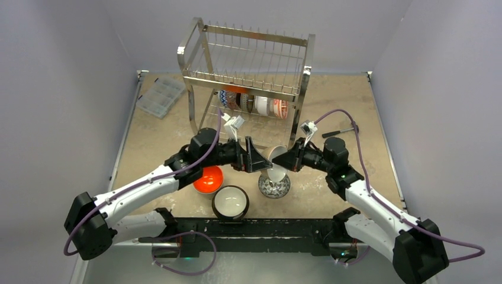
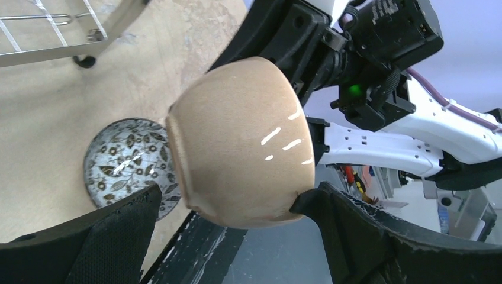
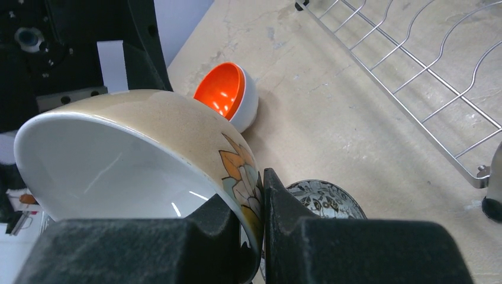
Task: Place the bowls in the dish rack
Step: Turn the bowl upside down on the dish rack.
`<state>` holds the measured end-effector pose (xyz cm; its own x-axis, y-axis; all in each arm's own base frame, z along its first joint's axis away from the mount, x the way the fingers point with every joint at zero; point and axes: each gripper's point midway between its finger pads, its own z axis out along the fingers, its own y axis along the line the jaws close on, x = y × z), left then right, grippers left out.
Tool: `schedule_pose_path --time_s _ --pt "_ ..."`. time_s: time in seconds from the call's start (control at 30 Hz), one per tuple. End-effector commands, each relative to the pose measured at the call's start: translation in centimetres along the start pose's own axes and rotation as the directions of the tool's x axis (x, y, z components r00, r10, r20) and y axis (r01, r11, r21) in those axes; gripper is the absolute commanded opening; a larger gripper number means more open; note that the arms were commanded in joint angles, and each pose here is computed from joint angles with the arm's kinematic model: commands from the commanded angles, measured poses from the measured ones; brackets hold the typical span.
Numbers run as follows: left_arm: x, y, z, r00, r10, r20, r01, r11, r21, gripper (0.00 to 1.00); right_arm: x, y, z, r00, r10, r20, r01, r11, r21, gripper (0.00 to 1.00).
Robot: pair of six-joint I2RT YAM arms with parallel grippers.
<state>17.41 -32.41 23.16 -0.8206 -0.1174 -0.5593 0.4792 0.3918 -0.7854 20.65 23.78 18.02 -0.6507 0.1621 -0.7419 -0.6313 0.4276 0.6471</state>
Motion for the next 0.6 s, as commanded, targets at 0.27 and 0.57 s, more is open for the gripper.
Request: schedule_pose_path --time_s 0.27,0.57 --pt "1.2 -3.3 2.4 1.0 0.02 0.023 -0.022 0.995 0.098 0.82 -4.7 3.5 -0.2 0.988 -0.101 0.118 0.111 0.99 -0.087 0.0" --pt "0.7 -2.4 2.2 0.999 0.017 0.05 -0.019 0.999 0.048 0.08 -4.6 2.8 -0.2 0.989 -0.087 0.117 0.094 0.994 -0.051 0.04"
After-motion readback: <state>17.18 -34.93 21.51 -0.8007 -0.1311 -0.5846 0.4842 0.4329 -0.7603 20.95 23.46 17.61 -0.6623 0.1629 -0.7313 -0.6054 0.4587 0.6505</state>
